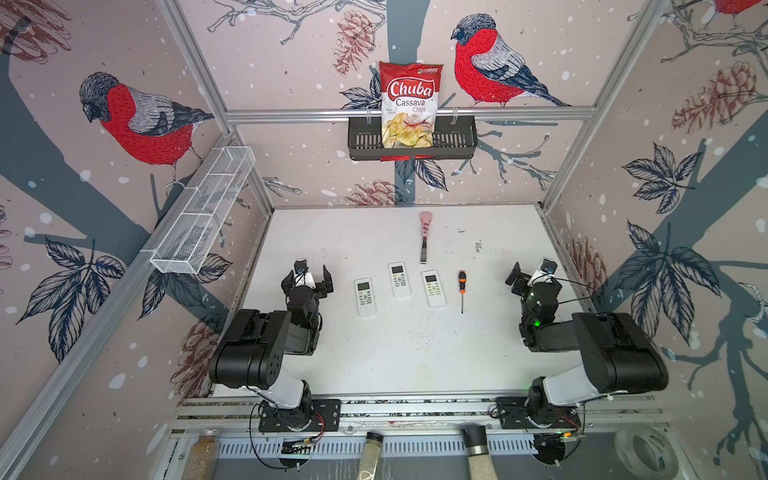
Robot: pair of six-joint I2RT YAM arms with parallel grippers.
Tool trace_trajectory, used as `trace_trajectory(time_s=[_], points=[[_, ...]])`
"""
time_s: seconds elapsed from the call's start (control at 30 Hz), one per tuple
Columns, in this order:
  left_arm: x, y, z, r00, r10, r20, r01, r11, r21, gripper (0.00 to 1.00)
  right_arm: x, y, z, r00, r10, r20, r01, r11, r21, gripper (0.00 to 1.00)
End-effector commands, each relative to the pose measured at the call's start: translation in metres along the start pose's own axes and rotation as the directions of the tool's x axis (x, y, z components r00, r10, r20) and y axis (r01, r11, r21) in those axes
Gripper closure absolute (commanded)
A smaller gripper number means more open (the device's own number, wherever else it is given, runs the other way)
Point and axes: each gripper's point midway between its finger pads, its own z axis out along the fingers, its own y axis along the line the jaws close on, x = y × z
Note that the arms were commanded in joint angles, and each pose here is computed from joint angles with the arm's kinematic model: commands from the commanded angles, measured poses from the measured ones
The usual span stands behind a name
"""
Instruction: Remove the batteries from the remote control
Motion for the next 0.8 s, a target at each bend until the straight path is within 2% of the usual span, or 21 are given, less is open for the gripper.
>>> trace_trajectory(time_s=[0.0,0.07,0.17,0.23,0.37,0.5,0.63,0.77], points=[[-0.021,0.010,0.007,1.000,-0.017,0.010,0.018,0.997,-0.077,0.02,-0.011,0.003,-0.002,0.999,0.002,0.042,-0.002,1.000,-0.003,0.01],[-0.039,0.008,0.017,0.999,-0.004,-0.037,0.001,0.996,-0.084,0.02,-0.023,0.011,-0.004,0.998,-0.040,0.056,0.040,0.999,0.004,0.01],[-0.069,0.002,0.022,0.998,0.022,-0.067,-0.026,0.997,-0.066,0.02,-0.040,0.023,0.005,0.997,-0.072,-0.035,0.073,0.996,0.041,0.01],[-0.079,-0.005,0.027,0.991,0.040,-0.126,-0.044,0.998,-0.033,0.02,-0.053,0.029,0.008,0.997,-0.042,-0.062,0.044,0.999,0.031,0.01],[-0.077,-0.007,0.036,0.953,0.018,-0.302,-0.040,0.997,-0.065,0.02,-0.075,0.050,0.013,0.991,0.050,-0.127,-0.056,0.997,-0.044,0.01],[-0.059,-0.038,0.036,0.875,0.037,-0.482,-0.051,0.999,-0.017,0.02,-0.077,0.077,0.019,0.967,0.115,-0.228,-0.149,0.979,-0.136,0.01],[-0.039,-0.084,0.029,0.802,0.080,-0.591,-0.068,0.997,0.043,0.02,-0.057,0.101,0.027,0.930,0.099,-0.353,-0.183,0.960,-0.212,0.00],[-0.013,-0.122,0.013,0.720,0.120,-0.683,-0.106,0.992,0.064,0.03,-0.046,0.117,0.031,0.907,0.108,-0.407,-0.224,0.942,-0.248,0.00]])
